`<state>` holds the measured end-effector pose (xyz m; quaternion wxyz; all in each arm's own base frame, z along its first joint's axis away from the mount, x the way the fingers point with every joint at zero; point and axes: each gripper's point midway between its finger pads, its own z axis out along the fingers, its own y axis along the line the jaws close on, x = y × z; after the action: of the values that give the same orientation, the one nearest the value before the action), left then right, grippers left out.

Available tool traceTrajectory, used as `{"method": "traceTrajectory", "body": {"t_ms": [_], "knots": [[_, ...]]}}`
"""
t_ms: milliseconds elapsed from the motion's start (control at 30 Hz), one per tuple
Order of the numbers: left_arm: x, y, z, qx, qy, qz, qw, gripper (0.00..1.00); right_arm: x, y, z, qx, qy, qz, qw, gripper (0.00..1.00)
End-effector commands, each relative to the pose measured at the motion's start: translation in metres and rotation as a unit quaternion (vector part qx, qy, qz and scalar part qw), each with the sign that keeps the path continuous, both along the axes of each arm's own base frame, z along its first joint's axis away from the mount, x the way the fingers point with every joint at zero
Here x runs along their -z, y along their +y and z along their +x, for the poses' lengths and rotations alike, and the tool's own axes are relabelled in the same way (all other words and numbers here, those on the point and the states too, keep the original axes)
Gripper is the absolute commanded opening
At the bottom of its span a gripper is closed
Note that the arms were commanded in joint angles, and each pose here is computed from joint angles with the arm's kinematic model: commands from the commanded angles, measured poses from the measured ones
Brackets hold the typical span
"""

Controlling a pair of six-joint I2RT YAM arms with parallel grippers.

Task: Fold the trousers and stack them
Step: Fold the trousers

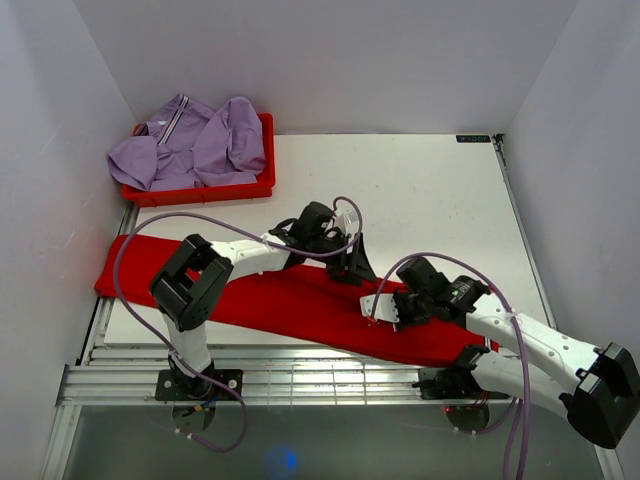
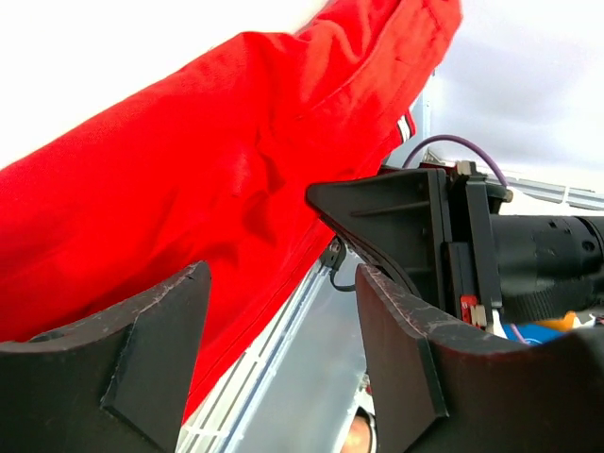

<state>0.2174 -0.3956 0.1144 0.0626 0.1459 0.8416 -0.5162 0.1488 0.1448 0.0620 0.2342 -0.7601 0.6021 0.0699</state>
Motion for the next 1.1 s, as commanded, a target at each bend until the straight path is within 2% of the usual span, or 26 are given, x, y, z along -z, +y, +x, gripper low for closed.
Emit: {"method": "traceTrajectory", "body": {"t_ms": [0,400,567,600,633,667,700,733,767,867,933,1033,1067], "knots": [[-0.017,-0.016,-0.007,0.016,0.006,-0.025,1.000,0.73,0.008,-0.004,-0.014,-0.007,0.021,-0.013,1.000,0.08],[0.027,-0.032,-0.011,-0.009,0.070,0.021,0.997,0.74,0.019,-0.005,-0.026,-0.021,0.042,-0.026,0.999,0.08],[0.027,-0.043,0.000,-0.029,0.061,0.008,0.998,0.63,0.018,-0.005,-0.025,-0.019,0.041,-0.025,0.999,0.08],[0.025,-0.046,0.003,-0.030,0.055,0.003,0.998,0.54,0.017,-0.005,-0.025,-0.015,0.040,-0.024,0.999,0.08],[0.023,-0.049,0.006,-0.032,0.054,-0.003,0.998,0.47,0.016,-0.006,-0.023,-0.012,0.037,-0.026,0.999,0.14],[0.020,-0.052,0.008,-0.032,0.052,-0.010,0.998,0.41,0.015,-0.006,-0.022,-0.010,0.033,-0.025,0.999,0.29],[0.018,-0.054,0.012,-0.034,0.048,-0.014,0.998,0.29,0.013,-0.006,-0.020,-0.007,0.025,-0.025,0.999,0.38],[0.013,-0.058,0.015,-0.033,0.042,-0.022,0.998,0.23,0.011,-0.009,-0.015,0.003,0.012,-0.030,0.999,0.56],[0.005,-0.060,0.020,-0.032,0.033,-0.039,0.998,0.20,0.007,-0.010,-0.011,0.009,0.000,-0.026,1.000,0.94],[-0.012,-0.063,0.035,-0.039,0.014,-0.070,0.997,0.08,-0.004,-0.015,-0.004,0.033,-0.028,-0.019,0.999,0.91],[-0.018,-0.062,0.046,-0.048,0.001,-0.078,0.996,0.00,-0.010,-0.016,-0.001,0.042,-0.038,-0.010,0.998,0.97],[-0.021,-0.059,0.068,-0.065,-0.021,-0.089,0.994,0.00,-0.013,-0.023,-0.002,0.056,-0.037,-0.008,0.998,0.86],[-0.024,-0.057,0.077,-0.070,-0.034,-0.093,0.993,0.00,-0.011,-0.028,0.000,0.071,-0.030,-0.010,0.997,0.78]]}}
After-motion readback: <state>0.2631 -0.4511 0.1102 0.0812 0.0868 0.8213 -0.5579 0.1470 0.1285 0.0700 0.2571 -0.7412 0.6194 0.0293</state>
